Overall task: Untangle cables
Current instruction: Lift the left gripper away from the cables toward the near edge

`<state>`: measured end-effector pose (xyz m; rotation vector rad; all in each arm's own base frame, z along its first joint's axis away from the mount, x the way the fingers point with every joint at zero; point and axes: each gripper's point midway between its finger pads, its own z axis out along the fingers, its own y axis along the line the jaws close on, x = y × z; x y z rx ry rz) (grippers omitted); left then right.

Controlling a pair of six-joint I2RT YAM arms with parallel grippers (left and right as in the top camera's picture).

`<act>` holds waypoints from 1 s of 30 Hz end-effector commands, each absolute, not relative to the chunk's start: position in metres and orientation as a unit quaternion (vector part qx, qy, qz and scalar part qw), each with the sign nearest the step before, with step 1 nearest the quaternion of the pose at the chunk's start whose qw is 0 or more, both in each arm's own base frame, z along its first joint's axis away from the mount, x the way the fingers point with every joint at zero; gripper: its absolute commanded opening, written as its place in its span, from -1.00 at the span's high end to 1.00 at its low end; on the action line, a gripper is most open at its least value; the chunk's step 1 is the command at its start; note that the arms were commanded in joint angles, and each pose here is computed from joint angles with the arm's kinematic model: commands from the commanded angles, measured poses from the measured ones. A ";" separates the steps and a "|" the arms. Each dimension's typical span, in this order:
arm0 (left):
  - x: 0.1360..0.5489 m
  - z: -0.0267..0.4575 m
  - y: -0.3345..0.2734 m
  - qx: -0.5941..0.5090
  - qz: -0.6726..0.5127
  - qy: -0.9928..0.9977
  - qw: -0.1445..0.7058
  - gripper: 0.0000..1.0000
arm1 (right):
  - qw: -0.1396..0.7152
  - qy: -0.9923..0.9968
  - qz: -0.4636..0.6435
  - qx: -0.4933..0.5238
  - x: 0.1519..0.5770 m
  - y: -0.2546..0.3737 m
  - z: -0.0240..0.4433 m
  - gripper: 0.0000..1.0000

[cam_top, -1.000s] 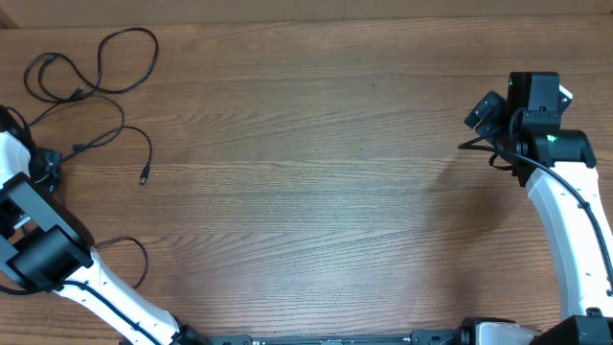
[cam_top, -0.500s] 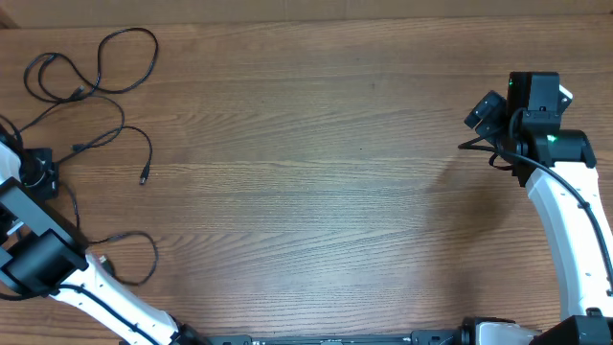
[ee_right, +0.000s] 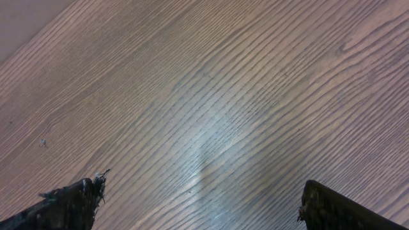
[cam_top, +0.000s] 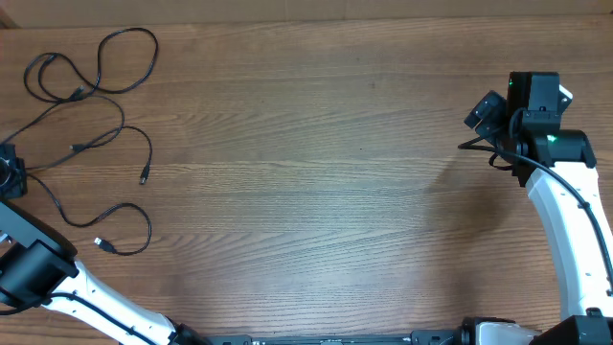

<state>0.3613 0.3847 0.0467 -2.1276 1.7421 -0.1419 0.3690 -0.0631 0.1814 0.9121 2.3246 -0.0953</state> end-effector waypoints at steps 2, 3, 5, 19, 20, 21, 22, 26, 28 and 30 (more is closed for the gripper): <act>0.369 0.057 0.386 -0.738 -0.048 0.641 0.208 0.85 | 0.329 0.877 -0.040 0.349 0.369 -0.068 0.190 -1.00; 0.369 0.057 0.386 -0.731 -0.045 0.648 0.208 0.78 | 0.329 0.877 -0.040 0.349 0.369 -0.068 0.190 -1.00; 0.368 0.057 0.387 -0.717 -0.038 0.664 0.209 -0.10 | 0.329 0.877 -0.040 0.349 0.369 -0.068 0.190 -1.00; 0.350 0.145 0.355 -0.690 -0.054 0.690 0.213 -0.99 | 0.329 0.877 -0.040 0.349 0.369 -0.068 0.190 -1.00; 0.346 0.151 0.350 -0.691 -0.055 0.691 0.208 -0.99 | 0.329 0.877 -0.040 0.349 0.369 -0.068 0.190 -1.00; 0.337 0.163 0.339 -0.692 -0.057 0.692 0.199 -0.99 | 0.329 0.877 -0.040 0.349 0.369 -0.068 0.190 -1.00; 0.333 0.170 0.333 -0.691 -0.062 0.692 0.197 -0.99 | 0.329 0.877 -0.040 0.349 0.369 -0.068 0.190 -1.00; 0.326 0.223 0.297 -0.626 -0.097 0.739 0.229 -0.99 | 0.329 0.877 -0.040 0.349 0.369 -0.068 0.190 -1.00; 0.316 0.239 0.276 -0.616 -0.110 0.748 0.222 -1.00 | 0.329 0.876 -0.040 0.349 0.369 -0.068 0.190 -1.00; 0.300 0.258 0.243 -0.610 -0.133 0.753 0.206 -1.00 | 0.329 0.877 -0.040 0.349 0.369 -0.068 0.190 -1.00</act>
